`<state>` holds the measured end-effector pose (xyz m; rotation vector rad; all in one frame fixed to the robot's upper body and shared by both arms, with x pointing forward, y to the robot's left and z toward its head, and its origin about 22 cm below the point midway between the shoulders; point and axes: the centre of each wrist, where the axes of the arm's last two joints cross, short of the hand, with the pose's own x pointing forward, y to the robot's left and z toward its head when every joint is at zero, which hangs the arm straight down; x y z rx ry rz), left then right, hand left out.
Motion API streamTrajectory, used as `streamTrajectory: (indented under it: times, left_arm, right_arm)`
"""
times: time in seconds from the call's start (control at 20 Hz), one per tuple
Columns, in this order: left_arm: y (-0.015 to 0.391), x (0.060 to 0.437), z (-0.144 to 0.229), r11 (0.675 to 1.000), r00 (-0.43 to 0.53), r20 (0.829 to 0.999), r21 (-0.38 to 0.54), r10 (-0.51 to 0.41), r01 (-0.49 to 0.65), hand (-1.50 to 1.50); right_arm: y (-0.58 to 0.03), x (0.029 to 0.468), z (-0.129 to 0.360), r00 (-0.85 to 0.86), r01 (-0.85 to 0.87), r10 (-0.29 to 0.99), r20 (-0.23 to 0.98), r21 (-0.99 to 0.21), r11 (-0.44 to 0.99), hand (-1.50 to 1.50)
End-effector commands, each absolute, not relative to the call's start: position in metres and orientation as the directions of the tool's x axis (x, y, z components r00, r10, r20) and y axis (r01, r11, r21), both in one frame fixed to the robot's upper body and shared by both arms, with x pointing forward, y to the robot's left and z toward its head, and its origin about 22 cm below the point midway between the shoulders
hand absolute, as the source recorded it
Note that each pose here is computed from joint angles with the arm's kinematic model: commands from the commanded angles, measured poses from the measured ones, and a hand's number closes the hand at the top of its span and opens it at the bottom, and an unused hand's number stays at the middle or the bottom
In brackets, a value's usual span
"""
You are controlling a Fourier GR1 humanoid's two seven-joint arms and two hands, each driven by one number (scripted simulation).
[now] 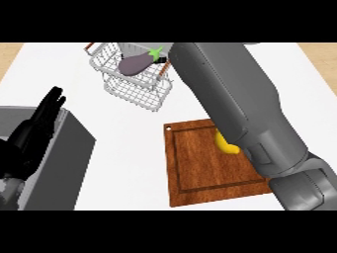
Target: Pick the eggplant from the cutting board and place it in the tiered basket
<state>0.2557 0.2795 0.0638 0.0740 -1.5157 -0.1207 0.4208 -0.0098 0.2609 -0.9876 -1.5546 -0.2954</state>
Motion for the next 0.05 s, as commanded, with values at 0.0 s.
streamTrajectory:
  times: [0.0]
  left_arm:
    - [0.2737,0.2424,0.0353,0.998,0.221,0.974,0.042,-0.050,0.040,0.00]
  right_arm:
    - [-0.0065,0.4097,0.2623,0.119,0.690,0.389,0.914,-0.358,0.630,-1.50]
